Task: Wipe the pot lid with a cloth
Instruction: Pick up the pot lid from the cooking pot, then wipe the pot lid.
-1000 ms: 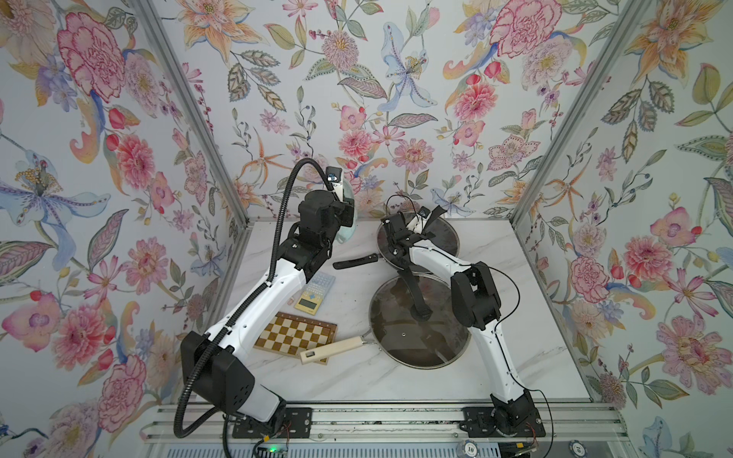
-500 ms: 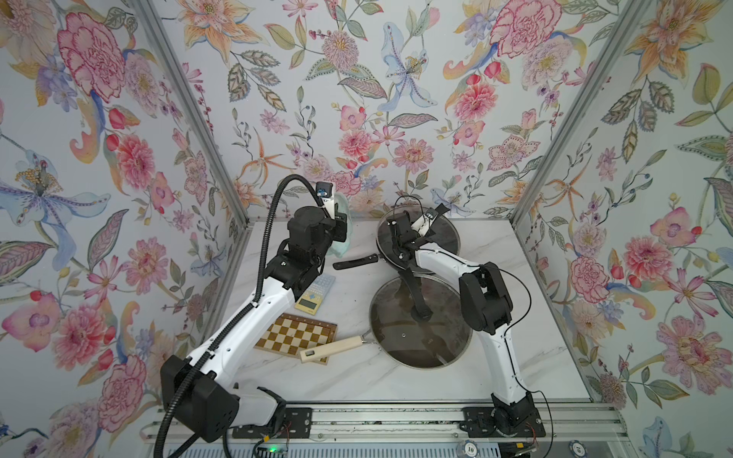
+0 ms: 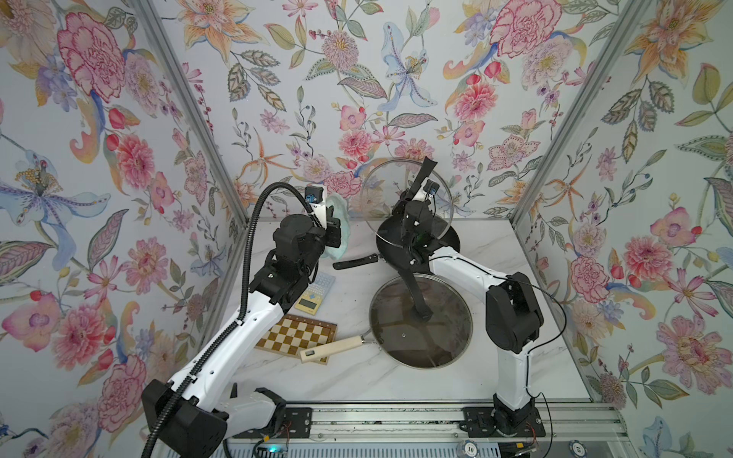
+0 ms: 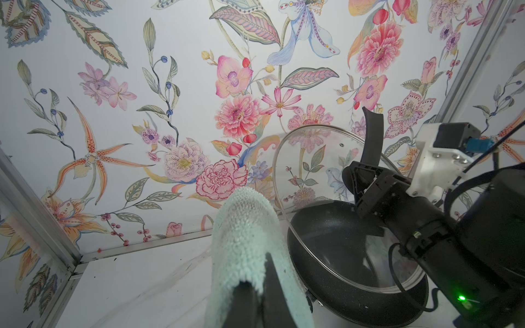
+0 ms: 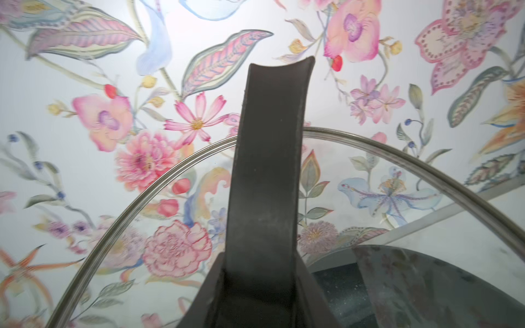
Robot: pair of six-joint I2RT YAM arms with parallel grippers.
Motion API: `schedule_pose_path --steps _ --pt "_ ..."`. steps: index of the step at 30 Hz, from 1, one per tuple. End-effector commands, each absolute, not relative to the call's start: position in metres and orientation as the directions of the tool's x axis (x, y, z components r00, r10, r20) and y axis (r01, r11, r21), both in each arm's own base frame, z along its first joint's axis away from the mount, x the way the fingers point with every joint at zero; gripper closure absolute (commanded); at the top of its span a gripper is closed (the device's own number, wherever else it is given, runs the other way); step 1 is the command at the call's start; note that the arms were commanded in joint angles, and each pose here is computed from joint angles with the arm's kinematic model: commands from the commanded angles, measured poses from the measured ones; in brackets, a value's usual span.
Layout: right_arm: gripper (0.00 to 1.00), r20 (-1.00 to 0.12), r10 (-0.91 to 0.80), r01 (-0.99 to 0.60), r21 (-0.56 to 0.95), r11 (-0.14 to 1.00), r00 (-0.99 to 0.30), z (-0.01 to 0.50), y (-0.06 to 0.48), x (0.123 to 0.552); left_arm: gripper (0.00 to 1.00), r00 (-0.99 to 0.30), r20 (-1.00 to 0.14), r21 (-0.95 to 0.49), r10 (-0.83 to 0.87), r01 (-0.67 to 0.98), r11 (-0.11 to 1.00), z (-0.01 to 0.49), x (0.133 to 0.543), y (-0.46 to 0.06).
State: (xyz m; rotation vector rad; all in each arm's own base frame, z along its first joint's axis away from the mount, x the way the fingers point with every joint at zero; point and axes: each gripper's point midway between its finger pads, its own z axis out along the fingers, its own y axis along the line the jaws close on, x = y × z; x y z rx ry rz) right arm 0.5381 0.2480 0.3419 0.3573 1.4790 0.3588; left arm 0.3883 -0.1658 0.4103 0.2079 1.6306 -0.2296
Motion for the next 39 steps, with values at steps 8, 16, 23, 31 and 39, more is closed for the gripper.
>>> schedule_pose_path --steps 8,16,23,31,39 --pt "0.96 -0.676 0.687 -0.422 0.722 0.548 -0.265 0.428 0.224 0.435 1.00 -0.021 -1.000 -0.023 -0.016 0.401 0.916 0.426 0.368 -0.179" --pt "0.93 -0.452 0.691 -0.579 0.814 0.059 -0.565 0.447 0.205 0.369 1.00 0.053 -0.993 -0.057 -0.102 0.542 0.838 0.451 0.347 -0.201" --pt "0.93 -0.376 0.669 -0.626 0.760 -0.174 -0.641 0.478 0.201 0.359 1.00 0.105 -0.984 -0.040 -0.146 0.662 0.748 0.478 0.325 -0.257" --pt "0.95 -0.234 0.520 -0.515 0.695 -0.502 -0.822 0.493 0.215 0.371 1.00 0.090 -0.970 -0.056 -0.226 0.820 0.570 0.477 0.289 -0.348" --pt "0.95 -0.299 0.387 -0.469 0.734 -0.491 -0.873 0.479 0.247 0.351 1.00 0.198 -0.933 0.016 -0.301 0.857 0.514 0.533 0.294 -0.382"
